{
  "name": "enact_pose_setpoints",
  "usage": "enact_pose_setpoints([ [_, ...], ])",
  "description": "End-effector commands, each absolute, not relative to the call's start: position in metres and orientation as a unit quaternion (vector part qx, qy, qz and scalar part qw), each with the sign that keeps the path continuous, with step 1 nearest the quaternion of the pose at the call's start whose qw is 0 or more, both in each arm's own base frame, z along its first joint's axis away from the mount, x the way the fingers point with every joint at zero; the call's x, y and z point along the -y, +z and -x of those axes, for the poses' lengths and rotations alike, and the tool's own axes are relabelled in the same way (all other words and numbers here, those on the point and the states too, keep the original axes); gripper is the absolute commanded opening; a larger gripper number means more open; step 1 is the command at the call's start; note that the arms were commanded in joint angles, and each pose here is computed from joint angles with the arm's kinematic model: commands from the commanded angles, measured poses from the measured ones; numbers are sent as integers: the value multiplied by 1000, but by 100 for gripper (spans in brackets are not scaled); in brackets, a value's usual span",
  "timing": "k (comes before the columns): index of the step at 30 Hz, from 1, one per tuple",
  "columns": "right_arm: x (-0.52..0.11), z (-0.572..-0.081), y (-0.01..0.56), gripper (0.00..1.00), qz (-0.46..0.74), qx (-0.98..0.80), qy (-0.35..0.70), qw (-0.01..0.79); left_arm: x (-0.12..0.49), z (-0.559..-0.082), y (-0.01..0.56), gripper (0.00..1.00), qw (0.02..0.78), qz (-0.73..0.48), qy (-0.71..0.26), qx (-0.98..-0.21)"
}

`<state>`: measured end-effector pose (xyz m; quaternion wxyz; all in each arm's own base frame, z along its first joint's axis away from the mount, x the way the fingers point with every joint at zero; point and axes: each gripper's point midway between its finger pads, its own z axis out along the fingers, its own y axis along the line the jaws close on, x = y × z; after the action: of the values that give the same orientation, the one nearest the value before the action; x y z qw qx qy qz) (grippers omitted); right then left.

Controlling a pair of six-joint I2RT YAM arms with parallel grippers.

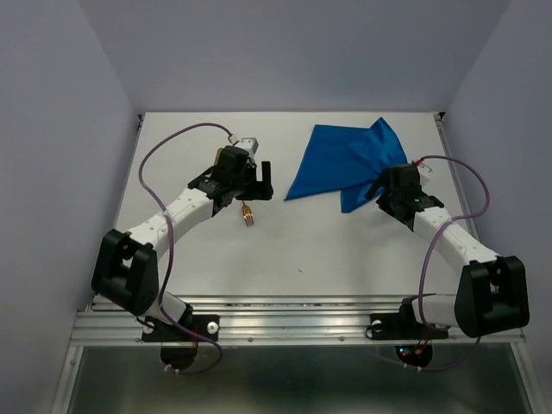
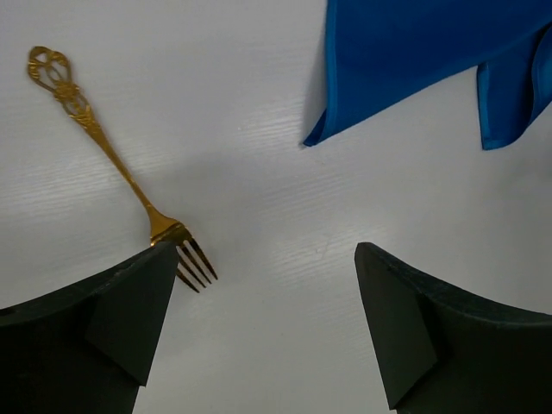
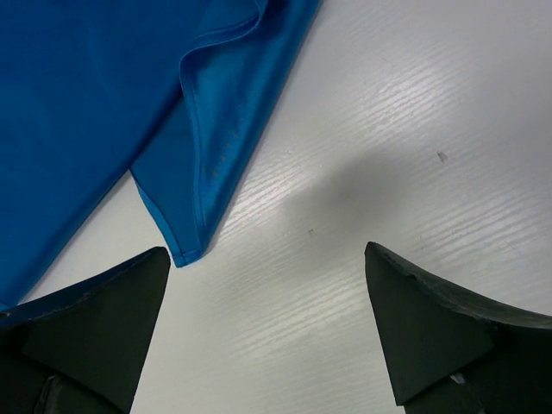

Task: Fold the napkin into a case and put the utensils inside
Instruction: Pick up the crumpled napkin from the corner of the board.

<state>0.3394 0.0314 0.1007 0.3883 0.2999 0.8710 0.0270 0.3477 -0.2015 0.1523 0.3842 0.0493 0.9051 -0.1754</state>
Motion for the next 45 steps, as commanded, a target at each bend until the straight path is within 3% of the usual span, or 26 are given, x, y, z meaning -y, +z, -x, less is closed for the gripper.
enact_pose_setpoints([
  [1, -34, -342, 114, 100, -294, -859, 47, 416, 248, -354, 147, 95, 373, -75, -234, -895],
  [14, -34, -327, 109, 100, -295, -857, 56, 418, 302, -403, 96, 87, 337, -108, -225, -908],
  [17, -35, -327, 108, 100, -292, -860, 57, 416, 309, -409, 81, 81, 322, -116, -220, -914],
  [24, -33, -328, 112, 100, -285, -860, 53, 419, 330, -404, 57, 80, 290, -129, -236, -918],
  [27, -37, -333, 115, 100, -277, -864, 56, 417, 340, -398, 44, 70, 271, -134, -247, -921],
  [28, -41, -334, 114, 100, -271, -867, 60, 414, 342, -395, 39, 53, 264, -135, -248, -922],
  [29, -42, -338, 115, 100, -268, -868, 59, 414, 344, -395, 38, 44, 262, -133, -250, -923],
  [30, -48, -340, 113, 100, -256, -873, 61, 411, 345, -393, 36, 21, 257, -132, -250, -924],
  [31, -57, -342, 104, 100, -238, -885, 58, 397, 345, -395, 39, 7, 258, -128, -251, -924],
  [32, -59, -343, 109, 100, -232, -885, 51, 401, 346, -395, 41, 0, 259, -128, -250, -924],
  [35, -64, -351, 90, 100, -222, -901, 14, 372, 340, -395, 53, 0, 263, -122, -240, -927],
  [39, -71, -360, 82, 83, -224, -903, 17, 366, 336, -389, 84, 0, 283, -119, -252, -918],
  [43, -77, -363, 63, 55, -235, -906, 25, 350, 336, -380, 108, 0, 292, -116, -276, -908],
  [45, -81, -364, 55, 49, -240, -908, 35, 342, 339, -378, 118, 0, 296, -118, -292, -902],
])
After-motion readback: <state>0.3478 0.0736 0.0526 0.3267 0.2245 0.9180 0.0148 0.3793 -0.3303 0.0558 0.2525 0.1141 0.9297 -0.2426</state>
